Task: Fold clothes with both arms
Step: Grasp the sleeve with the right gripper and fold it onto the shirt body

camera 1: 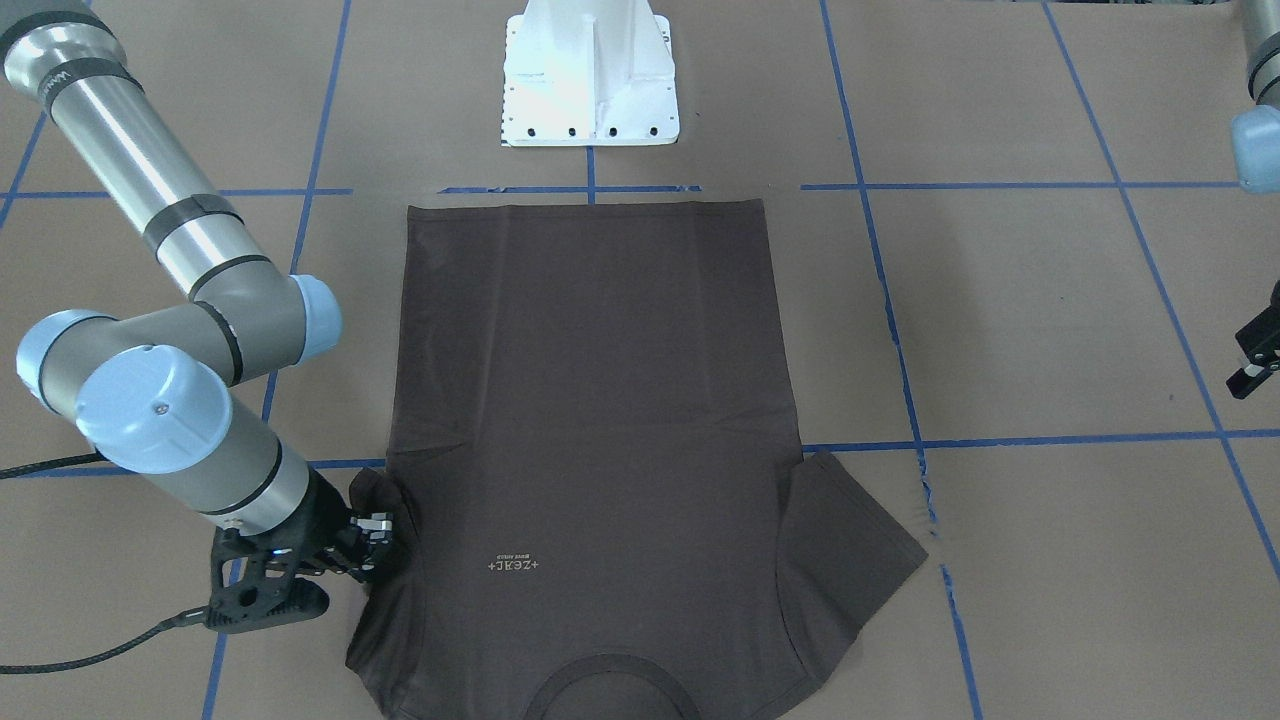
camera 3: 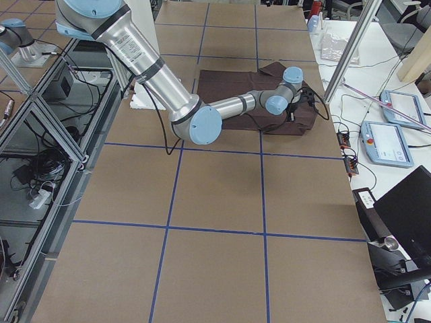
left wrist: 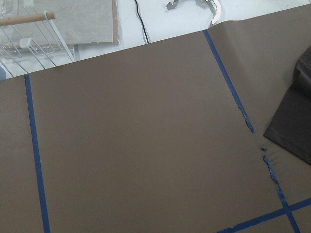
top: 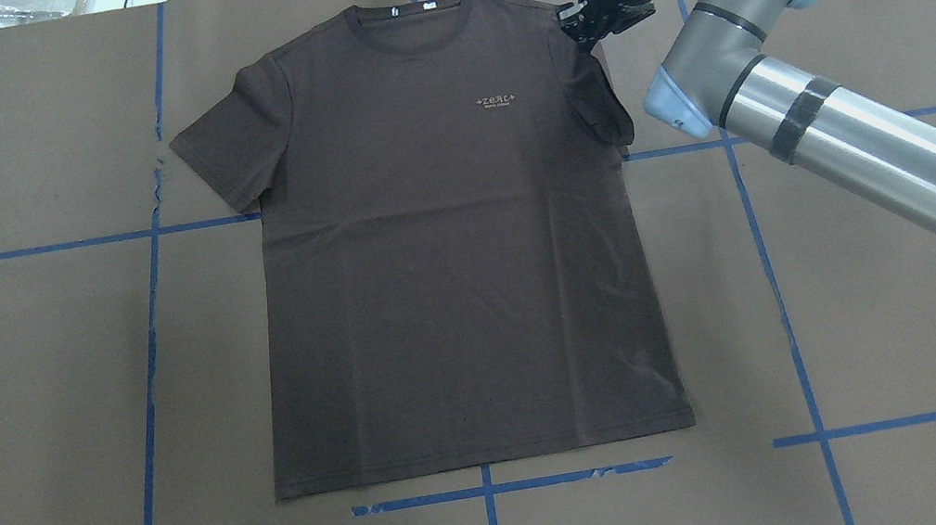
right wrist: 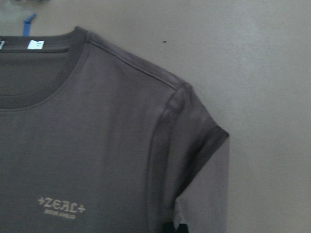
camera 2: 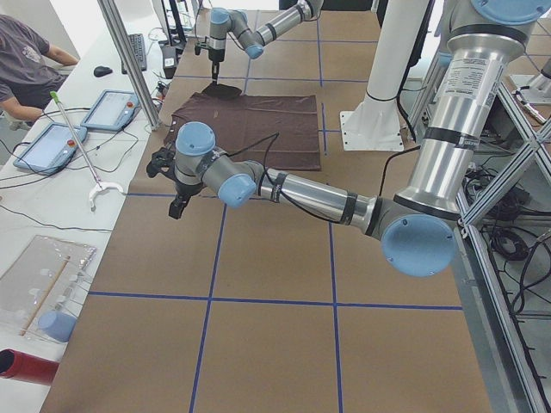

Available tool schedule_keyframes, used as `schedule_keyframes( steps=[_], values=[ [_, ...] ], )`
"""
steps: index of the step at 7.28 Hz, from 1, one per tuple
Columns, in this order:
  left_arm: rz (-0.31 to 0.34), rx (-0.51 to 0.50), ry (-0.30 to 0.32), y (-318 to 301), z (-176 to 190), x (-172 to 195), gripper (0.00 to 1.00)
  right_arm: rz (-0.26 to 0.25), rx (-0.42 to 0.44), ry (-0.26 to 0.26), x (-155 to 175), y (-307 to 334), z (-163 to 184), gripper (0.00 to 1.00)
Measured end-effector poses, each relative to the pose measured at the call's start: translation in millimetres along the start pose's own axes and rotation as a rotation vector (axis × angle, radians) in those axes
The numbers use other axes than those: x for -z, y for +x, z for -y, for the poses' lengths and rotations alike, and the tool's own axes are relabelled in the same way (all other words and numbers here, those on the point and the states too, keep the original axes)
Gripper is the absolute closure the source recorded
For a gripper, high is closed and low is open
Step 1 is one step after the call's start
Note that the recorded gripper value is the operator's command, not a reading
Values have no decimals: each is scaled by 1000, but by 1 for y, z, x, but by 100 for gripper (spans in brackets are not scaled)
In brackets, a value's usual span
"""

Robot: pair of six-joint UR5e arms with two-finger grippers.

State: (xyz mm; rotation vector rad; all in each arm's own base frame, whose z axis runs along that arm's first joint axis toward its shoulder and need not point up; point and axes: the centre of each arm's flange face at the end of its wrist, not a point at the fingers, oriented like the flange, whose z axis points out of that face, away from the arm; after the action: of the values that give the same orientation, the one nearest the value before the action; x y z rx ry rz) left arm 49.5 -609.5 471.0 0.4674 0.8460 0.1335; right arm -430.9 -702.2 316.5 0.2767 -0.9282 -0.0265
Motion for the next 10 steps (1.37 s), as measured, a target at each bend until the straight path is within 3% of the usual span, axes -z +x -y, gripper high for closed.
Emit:
schedule_keyframes(
  steps=[4, 5, 8, 10],
  values=[
    [1, 1, -2, -2, 0, -2, 0, -31, 95, 70, -34, -107, -33, 100],
    [1, 2, -3, -2, 0, -2, 0, -34, 102, 73, -39, -114, -39, 1],
    [0, 9, -1, 0, 3, -3, 0, -36, 87, 73, -41, -117, -41, 0],
    [3, 33, 2, 9, 24, -12, 0, -21, 10, 25, -36, -116, -40, 0]
  ],
)
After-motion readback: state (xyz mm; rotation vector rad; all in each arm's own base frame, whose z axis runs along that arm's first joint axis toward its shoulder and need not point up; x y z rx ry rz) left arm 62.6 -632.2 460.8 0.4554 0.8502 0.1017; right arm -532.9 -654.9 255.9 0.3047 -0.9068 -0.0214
